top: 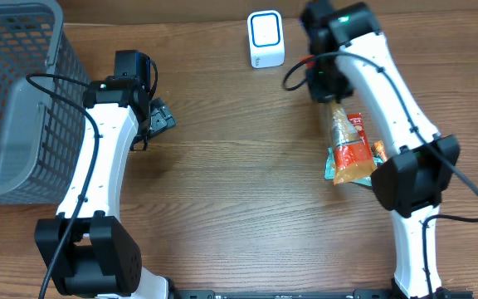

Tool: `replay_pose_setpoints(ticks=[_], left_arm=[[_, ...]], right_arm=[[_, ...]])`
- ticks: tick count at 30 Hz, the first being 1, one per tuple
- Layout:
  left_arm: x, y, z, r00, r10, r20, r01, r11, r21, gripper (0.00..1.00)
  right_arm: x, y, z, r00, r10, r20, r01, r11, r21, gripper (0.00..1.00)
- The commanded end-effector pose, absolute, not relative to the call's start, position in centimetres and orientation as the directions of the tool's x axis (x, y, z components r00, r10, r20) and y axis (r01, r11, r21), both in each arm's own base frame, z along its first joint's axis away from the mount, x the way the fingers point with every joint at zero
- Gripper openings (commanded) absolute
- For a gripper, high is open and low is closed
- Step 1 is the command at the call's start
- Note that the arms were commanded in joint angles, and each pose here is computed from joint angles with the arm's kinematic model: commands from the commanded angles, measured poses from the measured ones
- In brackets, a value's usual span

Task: Scan the item barcode
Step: 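Carry the spaghetti package right and lower it onto the table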

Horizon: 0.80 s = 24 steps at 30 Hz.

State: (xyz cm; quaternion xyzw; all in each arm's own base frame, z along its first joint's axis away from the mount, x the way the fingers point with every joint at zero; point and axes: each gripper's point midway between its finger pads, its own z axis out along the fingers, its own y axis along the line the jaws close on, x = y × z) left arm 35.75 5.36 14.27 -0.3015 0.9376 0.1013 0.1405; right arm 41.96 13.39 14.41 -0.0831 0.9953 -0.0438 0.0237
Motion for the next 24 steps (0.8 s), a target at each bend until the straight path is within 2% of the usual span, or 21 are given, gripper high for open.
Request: replay_pose_setpoints(ticks=[1, 7, 11, 13, 15, 17, 21, 23, 24], left_arm=[[36.0, 5.3, 15.4, -0.776, -0.520, -0.357, -0.585, 0.805, 0.101, 1.00], [36.0, 5.3, 15.4, -0.776, -0.520, -0.357, -0.585, 0.805, 0.101, 1.00], [36.0, 5.3, 15.4, -0.776, -0.520, -0.357, -0.585, 0.805, 0.101, 1.00], [36.0, 5.3, 15.4, -0.776, -0.520, -0.357, -0.585, 0.805, 0.101, 1.00], [36.0, 5.3, 15.4, -0.776, -0.520, -0.357, -0.585, 0.805, 0.101, 1.00], [36.0, 5.3, 15.4, -0.776, -0.520, -0.357, -0.585, 0.805, 0.101, 1.00], [36.0, 5.3, 15.4, -0.776, -0.520, -0.357, -0.585, 0.805, 0.101, 1.00], [36.0, 5.3, 15.4, -0.776, -0.520, -0.357, -0.585, 0.805, 0.101, 1.00], [36.0, 5.3, 15.4, -0.776, -0.520, -0.357, -0.585, 0.805, 0.101, 1.00]], right_arm=[[40.4, 13.8, 15.1, -0.993, -0.115, -0.017, -0.116, 0.993, 0.024, 0.04], [39.5, 12.5, 12.4, -0.996, -0.070, 0.061, -0.069, 0.998, 0.009, 0.20], [39.4, 12.7, 12.3, -0.995, -0.075, 0.065, -0.075, 0.997, 0.008, 0.38], [39.3, 12.7, 12.3, -0.995, -0.075, 0.067, -0.075, 0.997, 0.007, 0.49], [39.3, 12.7, 12.3, -0.995, -0.075, 0.068, -0.075, 0.997, 0.007, 0.73], [39.3, 12.7, 12.3, -0.995, -0.075, 0.068, -0.075, 0.997, 0.007, 0.82], [39.4, 12.7, 12.3, -0.995, -0.075, 0.066, -0.074, 0.997, 0.008, 0.91], [39.4, 12.7, 12.3, -0.995, -0.075, 0.065, -0.074, 0.997, 0.008, 1.00], [39.4, 12.7, 12.3, -0.995, -0.075, 0.063, -0.074, 0.997, 0.009, 1.00]])
